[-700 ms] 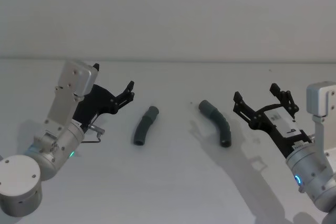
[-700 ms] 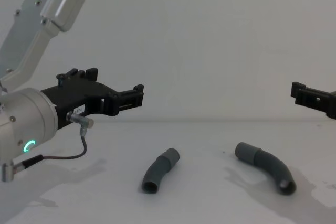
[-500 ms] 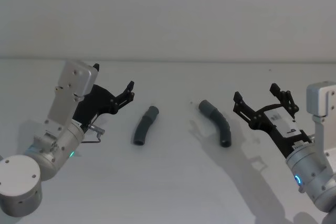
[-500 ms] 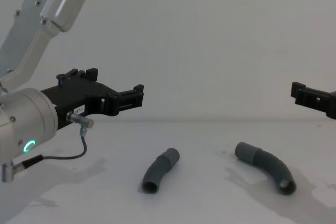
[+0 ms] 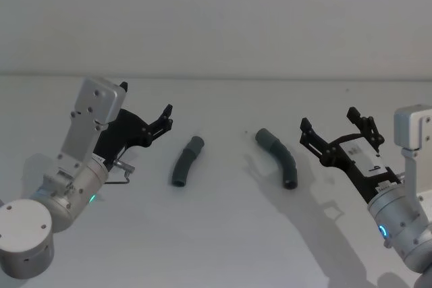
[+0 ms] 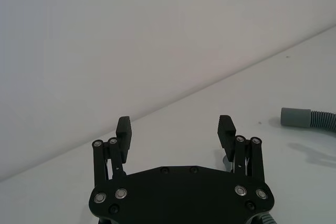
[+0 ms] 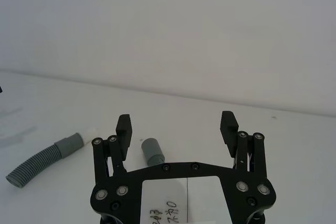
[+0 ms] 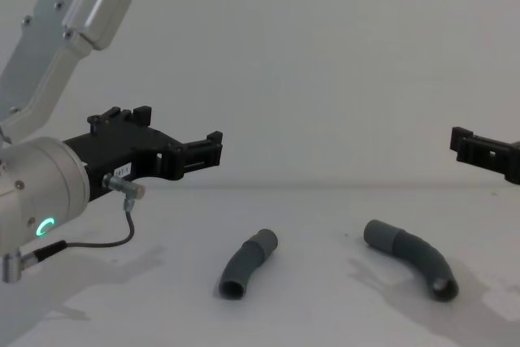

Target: Use both hands to pick up one end of the pipe from the table, align the ends, and insert them.

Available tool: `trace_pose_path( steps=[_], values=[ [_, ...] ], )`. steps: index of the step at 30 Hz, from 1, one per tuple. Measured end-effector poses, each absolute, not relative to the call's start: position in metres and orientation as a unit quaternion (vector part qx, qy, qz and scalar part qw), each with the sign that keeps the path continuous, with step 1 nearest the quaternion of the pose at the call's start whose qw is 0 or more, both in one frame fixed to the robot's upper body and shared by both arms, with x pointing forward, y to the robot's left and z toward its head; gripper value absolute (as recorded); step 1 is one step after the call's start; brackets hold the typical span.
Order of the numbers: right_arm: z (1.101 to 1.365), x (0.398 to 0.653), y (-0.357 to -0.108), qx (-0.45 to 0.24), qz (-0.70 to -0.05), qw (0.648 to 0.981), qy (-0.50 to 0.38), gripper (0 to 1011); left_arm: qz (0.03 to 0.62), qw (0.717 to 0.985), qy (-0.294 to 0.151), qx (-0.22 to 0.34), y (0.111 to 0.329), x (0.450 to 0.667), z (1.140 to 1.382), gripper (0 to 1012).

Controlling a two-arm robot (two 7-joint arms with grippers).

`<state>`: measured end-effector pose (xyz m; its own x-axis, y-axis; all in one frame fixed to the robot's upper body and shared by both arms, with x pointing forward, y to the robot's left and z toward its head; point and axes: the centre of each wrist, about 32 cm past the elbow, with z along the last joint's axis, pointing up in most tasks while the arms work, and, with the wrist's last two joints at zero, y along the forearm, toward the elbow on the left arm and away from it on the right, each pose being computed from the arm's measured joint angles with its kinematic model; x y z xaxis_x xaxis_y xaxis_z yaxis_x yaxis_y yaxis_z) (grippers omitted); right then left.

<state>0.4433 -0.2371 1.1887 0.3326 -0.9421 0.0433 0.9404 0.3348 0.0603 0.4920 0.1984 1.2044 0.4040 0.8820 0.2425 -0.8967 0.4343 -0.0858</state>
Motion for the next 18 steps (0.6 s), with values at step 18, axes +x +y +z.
trace_pose_path(
  steps=[18],
  values=[
    [1.1887, 0.4433, -0.2371, 0.012, -0.577, 0.816, -0.035, 1001, 0.531, 0.837, -0.126, 0.029, 0.1984, 0.492, 1.2044, 1001]
  ],
)
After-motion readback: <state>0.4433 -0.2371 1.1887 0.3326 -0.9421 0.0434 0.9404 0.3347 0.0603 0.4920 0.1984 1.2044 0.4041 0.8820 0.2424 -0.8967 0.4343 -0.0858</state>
